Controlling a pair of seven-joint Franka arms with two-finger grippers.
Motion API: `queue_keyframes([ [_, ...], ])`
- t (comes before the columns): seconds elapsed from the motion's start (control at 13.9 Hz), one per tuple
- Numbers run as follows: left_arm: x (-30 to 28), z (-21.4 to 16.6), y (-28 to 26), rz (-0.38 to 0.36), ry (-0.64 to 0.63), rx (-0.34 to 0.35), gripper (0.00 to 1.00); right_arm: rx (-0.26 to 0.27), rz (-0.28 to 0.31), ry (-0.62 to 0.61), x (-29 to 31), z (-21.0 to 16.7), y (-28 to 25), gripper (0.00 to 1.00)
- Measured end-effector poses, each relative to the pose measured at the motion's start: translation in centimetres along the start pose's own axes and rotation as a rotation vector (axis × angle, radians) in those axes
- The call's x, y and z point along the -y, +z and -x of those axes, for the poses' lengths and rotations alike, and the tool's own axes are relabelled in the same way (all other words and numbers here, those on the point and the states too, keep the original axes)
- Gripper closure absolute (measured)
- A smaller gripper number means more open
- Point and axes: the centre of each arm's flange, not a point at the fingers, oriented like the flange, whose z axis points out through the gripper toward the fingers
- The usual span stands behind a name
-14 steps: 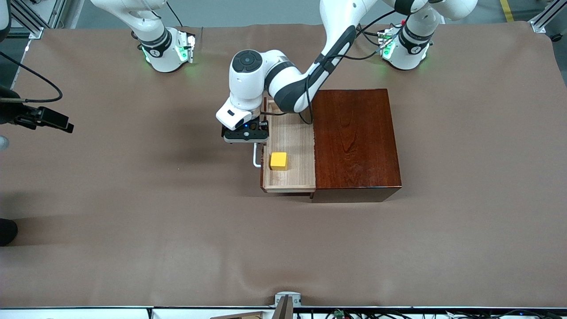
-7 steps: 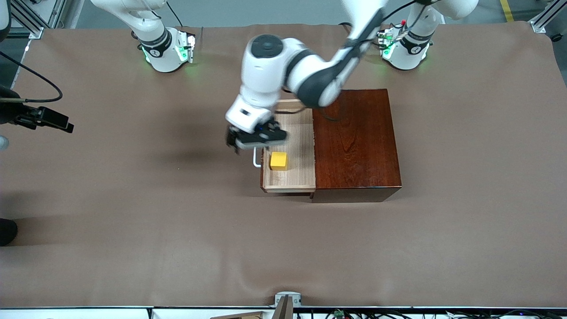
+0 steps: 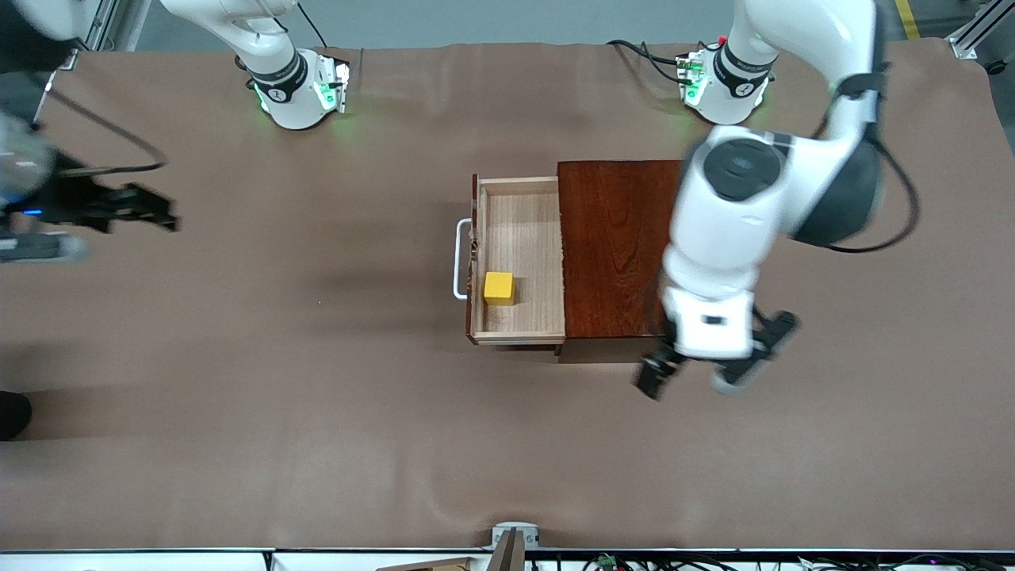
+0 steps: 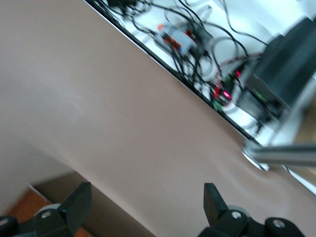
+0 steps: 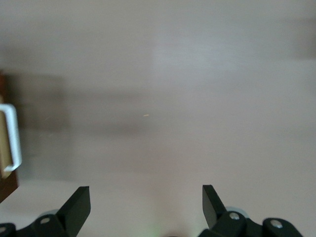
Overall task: Open drawer, take yellow block, close drawer
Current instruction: 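Withdraw the left gripper while the right gripper reaches toward the drawer, then lower the right gripper into the drawer and grasp the yellow cube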
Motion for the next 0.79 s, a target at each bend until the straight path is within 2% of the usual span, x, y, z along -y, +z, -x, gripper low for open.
queue_keyframes([
  [0.07, 1.2, -1.9, 0.6, -0.014, -0.003, -0.005, 0.0, -0.003, 0.006, -0.064, 4.0, 0.1, 0.4, 0.0],
  [0.22, 3.9, -6.0, 1.5, -0.037, -0.004, -0.017, 0.0, -0.051, 0.01, -0.178, 11.8, 0.3, 1.3, 0.0],
  [0.29, 5.4, -8.2, 1.7, -0.046, 0.002, -0.024, 0.0, -0.069, 0.009, -0.184, 15.3, 0.5, 2.0, 0.0],
  [0.36, 7.0, -10.4, 1.8, -0.054, 0.016, -0.031, 0.0, -0.075, 0.005, -0.127, 18.3, 0.8, 2.9, 0.0],
  [0.58, 11.2, -15.4, 1.4, -0.072, 0.081, -0.045, 0.0, -0.064, -0.043, 0.168, 25.0, 1.5, 5.6, 0.0],
  [0.79, 13.9, -17.5, 1.4, -0.096, 0.172, -0.029, 0.0, -0.038, -0.105, 0.518, 30.0, 2.0, 8.0, 0.0],
])
